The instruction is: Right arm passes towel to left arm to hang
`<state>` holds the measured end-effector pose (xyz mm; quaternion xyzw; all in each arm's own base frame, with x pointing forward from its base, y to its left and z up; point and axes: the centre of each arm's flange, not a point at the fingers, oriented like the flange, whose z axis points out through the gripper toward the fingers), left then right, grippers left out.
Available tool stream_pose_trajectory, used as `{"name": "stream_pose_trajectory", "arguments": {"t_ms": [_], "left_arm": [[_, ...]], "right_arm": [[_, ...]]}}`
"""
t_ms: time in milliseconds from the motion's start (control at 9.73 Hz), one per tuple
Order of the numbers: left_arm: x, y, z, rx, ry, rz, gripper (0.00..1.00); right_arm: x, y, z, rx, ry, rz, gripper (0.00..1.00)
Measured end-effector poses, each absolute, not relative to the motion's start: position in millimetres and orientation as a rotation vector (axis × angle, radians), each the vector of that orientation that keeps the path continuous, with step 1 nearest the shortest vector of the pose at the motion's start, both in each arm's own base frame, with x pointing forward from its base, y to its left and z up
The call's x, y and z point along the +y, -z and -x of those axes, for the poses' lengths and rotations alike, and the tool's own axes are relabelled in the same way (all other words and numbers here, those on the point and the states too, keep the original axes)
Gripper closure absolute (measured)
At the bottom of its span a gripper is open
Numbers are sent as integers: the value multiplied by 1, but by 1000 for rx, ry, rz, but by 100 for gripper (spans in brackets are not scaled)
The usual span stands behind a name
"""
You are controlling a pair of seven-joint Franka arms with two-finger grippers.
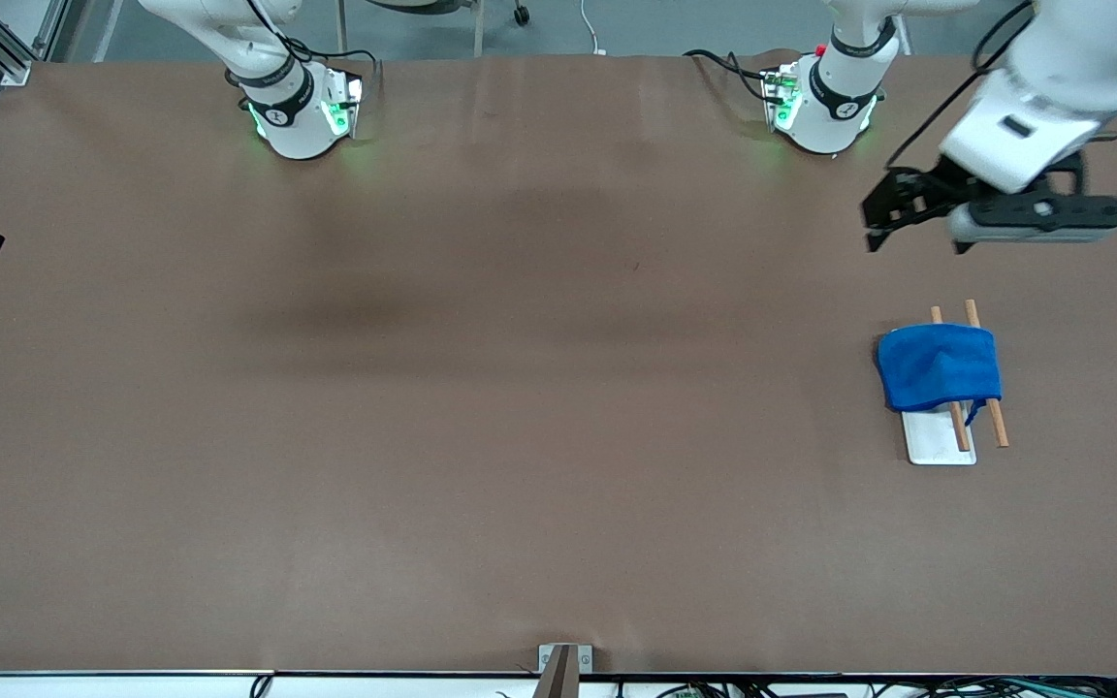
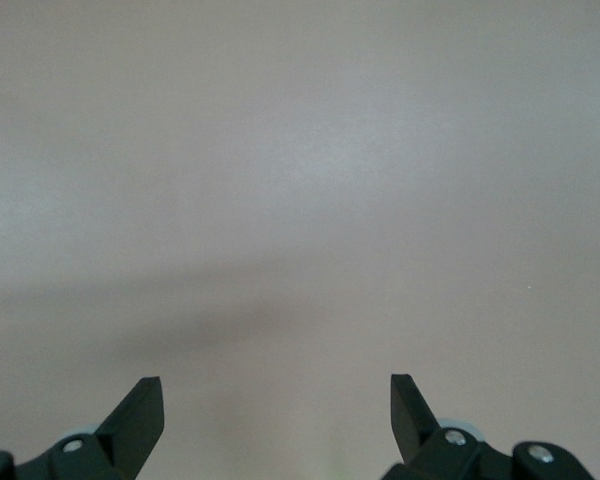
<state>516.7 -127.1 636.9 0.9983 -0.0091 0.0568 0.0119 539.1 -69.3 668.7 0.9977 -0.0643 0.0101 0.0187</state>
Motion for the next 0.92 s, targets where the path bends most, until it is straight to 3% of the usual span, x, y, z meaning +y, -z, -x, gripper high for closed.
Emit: {"name": "stream_pose_trajectory", "arguments": {"t_ms": [616, 925], "left_arm": [[-55, -679, -518, -40, -101, -3122, 0], [-43, -671, -520, -64, -27, -3127, 0]], "right_arm": [[-66, -676, -531, -262, 16, -3109, 0], [-64, -692, -530, -261, -39, -3110, 0]]}}
